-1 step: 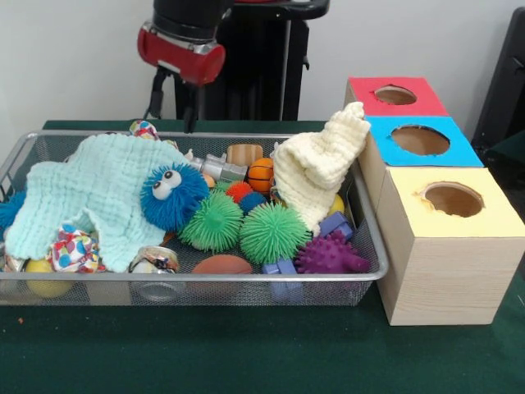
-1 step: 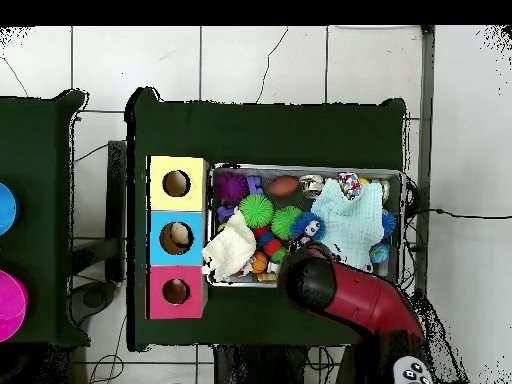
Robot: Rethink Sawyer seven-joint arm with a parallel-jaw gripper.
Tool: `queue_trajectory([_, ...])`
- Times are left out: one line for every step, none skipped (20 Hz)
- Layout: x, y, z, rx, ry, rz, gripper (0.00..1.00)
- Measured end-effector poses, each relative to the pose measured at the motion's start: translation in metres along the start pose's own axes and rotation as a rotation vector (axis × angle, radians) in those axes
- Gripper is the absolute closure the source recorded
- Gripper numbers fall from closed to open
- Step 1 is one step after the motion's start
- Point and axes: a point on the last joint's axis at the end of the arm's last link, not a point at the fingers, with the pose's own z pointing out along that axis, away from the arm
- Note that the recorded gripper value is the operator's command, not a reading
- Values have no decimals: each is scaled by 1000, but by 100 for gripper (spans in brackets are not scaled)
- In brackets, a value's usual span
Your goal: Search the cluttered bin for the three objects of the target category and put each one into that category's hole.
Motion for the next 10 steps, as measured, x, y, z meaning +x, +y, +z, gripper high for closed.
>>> queue_trajectory([-1,-2,2,1,2,-3,0])
queue_trajectory([-1,-5,6,2,4,-9,0])
queue_trajectory([-2,-7,10,3,6,-19,0])
queue_trajectory([-2,-7,12,3,6,-25,0])
queue_trajectory([-2,-7,14,4,7,-31,0])
queue_trajectory([-1,-4,22,5,6,-53,0])
queue_trajectory([-1,-3,25,5,4,-62,0])
queue_trajectory([0,-2,27,6,3,-66,0])
queue_trajectory([1,1,35,6,-5,-84,0])
queue_trajectory([3,3,40,5,-11,-95,0])
